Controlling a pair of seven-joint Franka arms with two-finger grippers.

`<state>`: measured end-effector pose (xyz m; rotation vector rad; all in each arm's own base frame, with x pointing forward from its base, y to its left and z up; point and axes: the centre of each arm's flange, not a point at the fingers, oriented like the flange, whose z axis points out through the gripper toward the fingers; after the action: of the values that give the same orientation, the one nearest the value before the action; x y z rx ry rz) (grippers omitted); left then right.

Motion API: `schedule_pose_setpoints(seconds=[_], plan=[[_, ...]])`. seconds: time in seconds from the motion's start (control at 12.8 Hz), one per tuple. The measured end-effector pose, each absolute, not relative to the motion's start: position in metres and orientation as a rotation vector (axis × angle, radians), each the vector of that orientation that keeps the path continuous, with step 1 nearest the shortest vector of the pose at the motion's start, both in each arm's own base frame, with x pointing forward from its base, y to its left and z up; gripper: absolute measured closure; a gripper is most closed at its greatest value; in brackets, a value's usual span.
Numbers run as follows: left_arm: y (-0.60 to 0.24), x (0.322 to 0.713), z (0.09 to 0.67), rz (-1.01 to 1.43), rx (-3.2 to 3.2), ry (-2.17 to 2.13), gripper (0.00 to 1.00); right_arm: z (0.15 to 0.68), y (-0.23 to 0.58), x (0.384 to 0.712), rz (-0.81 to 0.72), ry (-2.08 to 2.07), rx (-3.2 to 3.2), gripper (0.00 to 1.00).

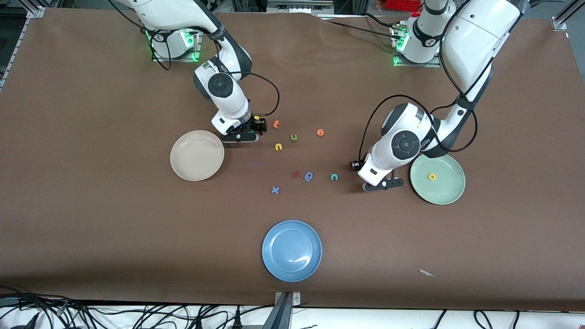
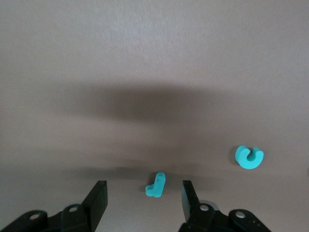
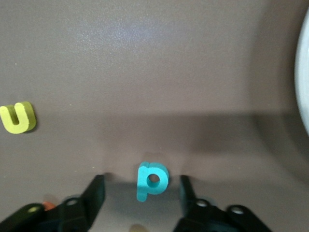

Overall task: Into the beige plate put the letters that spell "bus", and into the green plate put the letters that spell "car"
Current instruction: 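Carry the cyan p onto the white plate with the right gripper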

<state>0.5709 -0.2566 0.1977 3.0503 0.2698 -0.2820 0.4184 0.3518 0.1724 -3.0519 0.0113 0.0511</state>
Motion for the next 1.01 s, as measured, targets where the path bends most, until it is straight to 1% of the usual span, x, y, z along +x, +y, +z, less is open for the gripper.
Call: schedule_pose_setpoints(seconds=[0.08, 0.16, 0.23, 0.31, 0.39, 0.47, 0.86, 1.01], plan=[[-0.26, 0.568, 0.193, -0.294, 3.052, 0.265, 0.33, 0.173, 0.351, 0.419, 0.05, 0.014, -3.053, 0.41], [-0.264, 0.565, 0.191, -0.304, 3.054, 0.267, 0.33, 0.172, 0.351, 0.419, 0.051, 0.014, -3.053, 0.42], [-0.268, 0.561, 0.188, -0.312, 3.056, 0.265, 0.35, 0.172, 0.35, 0.419, 0.051, 0.015, -3.054, 0.49], [-0.272, 0.557, 0.186, -0.321, 3.059, 0.258, 0.37, 0.172, 0.35, 0.419, 0.05, 0.016, -3.054, 0.63], [-0.274, 0.554, 0.184, -0.327, 3.061, 0.256, 0.37, 0.175, 0.351, 0.419, 0.043, 0.014, -3.052, 0.7], [-0.275, 0.553, 0.183, -0.327, 3.061, 0.256, 0.38, 0.175, 0.351, 0.419, 0.042, 0.012, -3.051, 0.72], [-0.275, 0.555, 0.182, -0.309, 3.053, 0.263, 0.38, 0.178, 0.351, 0.421, 0.035, -0.024, -3.056, 0.72], [-0.276, 0.554, 0.175, -0.311, 3.047, 0.269, 0.38, 0.197, 0.342, 0.429, 0.059, -0.069, -3.088, 0.72]])
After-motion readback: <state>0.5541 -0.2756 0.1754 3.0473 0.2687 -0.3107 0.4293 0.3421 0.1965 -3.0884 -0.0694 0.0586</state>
